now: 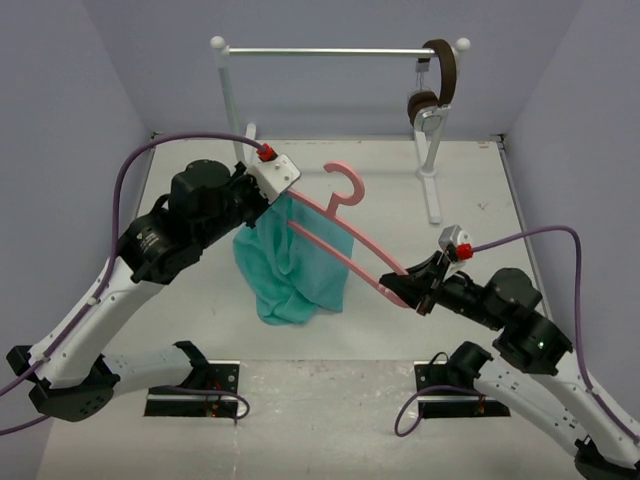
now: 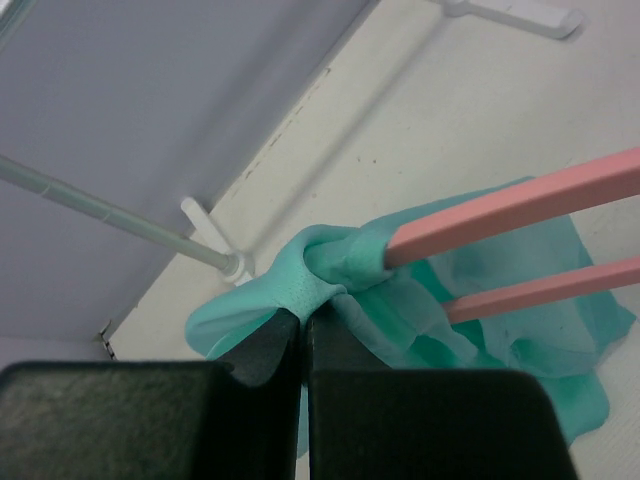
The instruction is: Place the t-shirt on the hanger
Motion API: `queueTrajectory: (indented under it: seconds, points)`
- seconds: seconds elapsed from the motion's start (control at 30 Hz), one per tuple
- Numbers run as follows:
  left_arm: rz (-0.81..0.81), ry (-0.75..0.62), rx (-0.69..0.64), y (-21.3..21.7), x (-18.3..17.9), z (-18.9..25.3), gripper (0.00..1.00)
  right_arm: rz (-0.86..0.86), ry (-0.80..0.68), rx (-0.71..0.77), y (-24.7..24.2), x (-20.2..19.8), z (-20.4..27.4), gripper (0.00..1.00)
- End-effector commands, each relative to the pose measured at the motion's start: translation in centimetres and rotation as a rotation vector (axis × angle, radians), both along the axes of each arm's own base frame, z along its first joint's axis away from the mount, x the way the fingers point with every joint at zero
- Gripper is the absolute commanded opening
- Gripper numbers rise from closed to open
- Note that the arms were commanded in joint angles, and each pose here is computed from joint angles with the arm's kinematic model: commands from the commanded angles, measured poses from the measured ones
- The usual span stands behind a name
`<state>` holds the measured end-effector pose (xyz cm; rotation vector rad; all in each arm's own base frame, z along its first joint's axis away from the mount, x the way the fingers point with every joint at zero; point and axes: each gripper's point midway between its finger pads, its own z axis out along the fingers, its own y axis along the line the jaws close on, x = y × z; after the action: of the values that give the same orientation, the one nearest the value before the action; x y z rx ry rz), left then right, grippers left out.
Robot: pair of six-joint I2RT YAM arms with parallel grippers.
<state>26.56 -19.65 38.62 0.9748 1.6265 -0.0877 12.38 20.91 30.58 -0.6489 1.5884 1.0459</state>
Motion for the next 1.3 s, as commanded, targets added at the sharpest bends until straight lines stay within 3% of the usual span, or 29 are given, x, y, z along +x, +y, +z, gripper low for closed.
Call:
queueTrajectory:
  seconds: [0.0,0.1,0.17,0.23,0.27,0.37,0.4,0.6,0.7,0.9,1.0,1.1,1.27]
  points:
    - [-0.066,-0.057,-0.04,-0.6,-0.7,3.0,0.0,0.12,-0.053,0.032,2.8,0.2,0.9,0.0]
    - [0.052,-0.105,-0.097,1.3,-0.1,4.9,0.06,0.073,-0.026,0.045,2.9,1.2,0.0,0.0]
    - [0.226,-0.144,-0.129,4.1,0.7,5.9,0.27,0.037,-0.061,0.139,2.3,1.2,0.7,0.0]
    - [0.355,-0.169,-0.158,6.3,1.1,6.2,0.67,0.015,-0.1,0.236,1.7,1.0,1.9,0.0]
    - [0.383,-0.169,-0.168,6.8,1.1,6.1,0.71,0.002,-0.118,0.274,1.5,1.1,2.7,0.0]
    - [0.385,-0.138,-0.24,6.5,0.7,6.0,0.97,-0.041,-0.119,0.348,1.0,1.6,2.9,0.0]
    - [0.373,-0.12,-0.282,6.2,0.4,6.0,0.98,-0.05,-0.116,0.37,0.9,1.7,3.1,0.0]
    - [0.05,0.06,-0.447,0.2,-3.1,4.0,1.0,-0.087,-0.105,0.433,0.7,2.5,3.2,0.0]
    - [0.045,0.126,-0.461,-1.1,-2.7,1.2,1.0,-0.106,-0.071,0.419,0.8,3.0,3.1,0.0]
    - [0.144,0.092,-0.485,-1.1,-0.2,-0.1,1.0,-0.095,-0.049,0.402,1.1,2.9,3.3,0.0]
    - [0.138,0.092,-0.504,-2.1,0.5,0.1,0.9,-0.117,-0.032,0.387,0.9,3.3,3.0,0.0]
    - [0.172,0.088,-0.51,-2.3,1.5,0.1,0.54,-0.114,-0.022,0.374,1.1,3.2,2.9,0.0]
    - [0.217,0.073,-0.502,-2.4,2.7,-0.2,0.38,-0.106,-0.017,0.357,1.1,3.0,2.8,0.0]
